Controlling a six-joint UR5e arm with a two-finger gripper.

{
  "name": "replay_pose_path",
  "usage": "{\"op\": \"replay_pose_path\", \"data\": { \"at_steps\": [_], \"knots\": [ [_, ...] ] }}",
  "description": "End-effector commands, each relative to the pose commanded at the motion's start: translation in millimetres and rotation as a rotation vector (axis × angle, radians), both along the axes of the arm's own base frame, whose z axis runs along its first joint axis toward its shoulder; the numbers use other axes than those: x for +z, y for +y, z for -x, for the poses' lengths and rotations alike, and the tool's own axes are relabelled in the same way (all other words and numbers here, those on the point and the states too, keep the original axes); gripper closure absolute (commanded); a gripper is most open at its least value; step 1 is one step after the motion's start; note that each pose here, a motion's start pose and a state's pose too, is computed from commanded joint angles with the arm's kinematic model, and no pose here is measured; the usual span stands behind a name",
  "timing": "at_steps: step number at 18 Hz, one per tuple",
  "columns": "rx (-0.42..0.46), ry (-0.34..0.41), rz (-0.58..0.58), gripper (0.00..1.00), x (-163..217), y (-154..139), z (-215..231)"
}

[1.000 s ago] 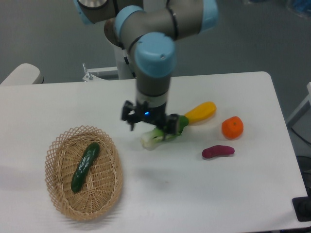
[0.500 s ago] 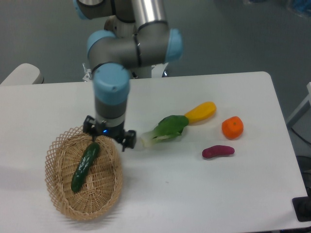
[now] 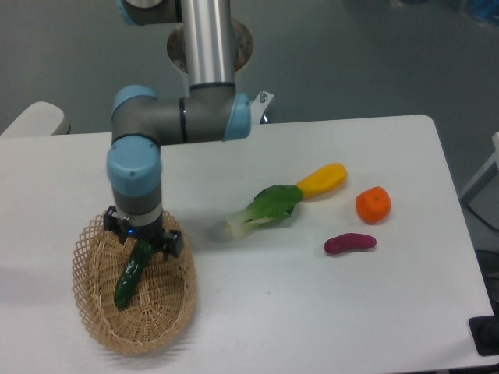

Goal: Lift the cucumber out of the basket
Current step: 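Lower the gripper into the basket around the green cucumber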

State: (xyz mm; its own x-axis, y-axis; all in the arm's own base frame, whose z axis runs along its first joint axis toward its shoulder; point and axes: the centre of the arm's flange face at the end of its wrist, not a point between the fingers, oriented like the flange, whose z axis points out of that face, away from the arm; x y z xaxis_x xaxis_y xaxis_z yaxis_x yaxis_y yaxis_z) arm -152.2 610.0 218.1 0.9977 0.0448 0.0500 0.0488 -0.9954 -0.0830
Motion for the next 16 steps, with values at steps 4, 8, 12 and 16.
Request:
{"op": "replay_pose_path", "data": {
  "at_steps": [4,8,12,16],
  "knots": [
    [-0.002,0.023,0.012,0.0,-11.0,1.7,-2.6],
    [-0.014,0.039,0.03,0.0,-18.7,3.9,-8.5],
    [-0.016,0.055,0.023,0.62,-14.8,4.9,-6.8],
    [-0.024,0.063,0.012,0.79,-9.0,7.5,-5.4]
  ]
}}
